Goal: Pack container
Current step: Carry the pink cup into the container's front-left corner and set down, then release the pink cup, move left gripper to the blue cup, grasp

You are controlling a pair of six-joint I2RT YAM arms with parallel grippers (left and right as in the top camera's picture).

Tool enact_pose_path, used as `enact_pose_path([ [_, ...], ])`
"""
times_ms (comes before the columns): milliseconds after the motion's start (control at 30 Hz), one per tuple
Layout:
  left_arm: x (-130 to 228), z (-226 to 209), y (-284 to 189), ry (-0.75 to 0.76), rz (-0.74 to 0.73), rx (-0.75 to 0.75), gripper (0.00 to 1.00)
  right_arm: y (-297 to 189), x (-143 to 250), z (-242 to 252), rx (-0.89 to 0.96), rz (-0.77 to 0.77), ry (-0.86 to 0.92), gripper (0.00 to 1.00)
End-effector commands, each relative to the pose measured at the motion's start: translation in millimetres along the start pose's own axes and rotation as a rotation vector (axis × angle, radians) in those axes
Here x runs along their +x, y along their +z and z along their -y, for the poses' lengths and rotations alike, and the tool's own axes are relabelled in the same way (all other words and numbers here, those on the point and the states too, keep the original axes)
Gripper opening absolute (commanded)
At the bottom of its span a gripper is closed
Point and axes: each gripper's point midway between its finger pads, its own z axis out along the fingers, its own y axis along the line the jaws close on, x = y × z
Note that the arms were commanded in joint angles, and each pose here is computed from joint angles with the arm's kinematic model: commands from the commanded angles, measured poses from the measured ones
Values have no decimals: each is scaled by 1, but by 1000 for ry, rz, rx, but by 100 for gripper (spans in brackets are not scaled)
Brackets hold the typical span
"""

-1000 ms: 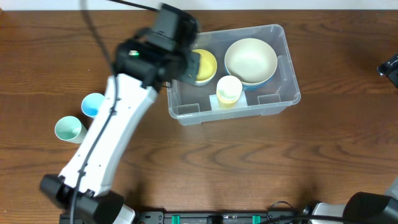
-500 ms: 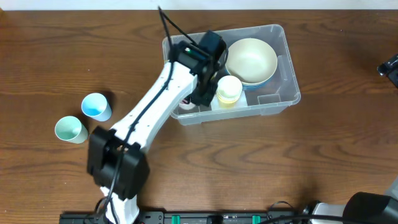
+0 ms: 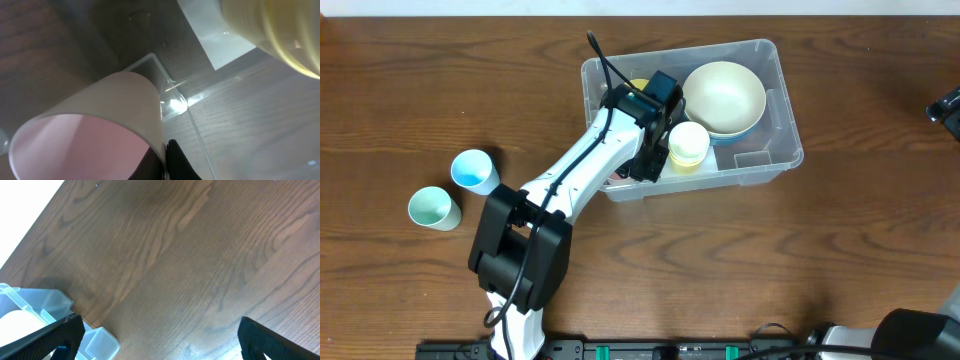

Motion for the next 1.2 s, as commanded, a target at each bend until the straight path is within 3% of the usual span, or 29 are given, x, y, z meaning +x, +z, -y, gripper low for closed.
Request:
enact_pose_path([
  [0,4,0,1,-9,-12,-2,9,0,-1,4,7,0,21,99],
  [67,3,0,1,-9,-8,-2,32,0,-1,4,7,0,21,99],
  [200,-2,1,0,-10,12,1,51,0,-1,4,7,0,21,99],
  [367,-21,2,-19,-13,81,10,56,0,-1,4,7,-1,21,99],
  [667,-57,-13,-101,-59,261,26,60,0,-1,4,7,-1,21,99],
  [900,-20,-85,-141,-201,211,-68,60,0,-1,4,7,0,21,99],
  [1167,29,-187,-134,-567,115,-79,61,0,-1,4,7,0,21,99],
])
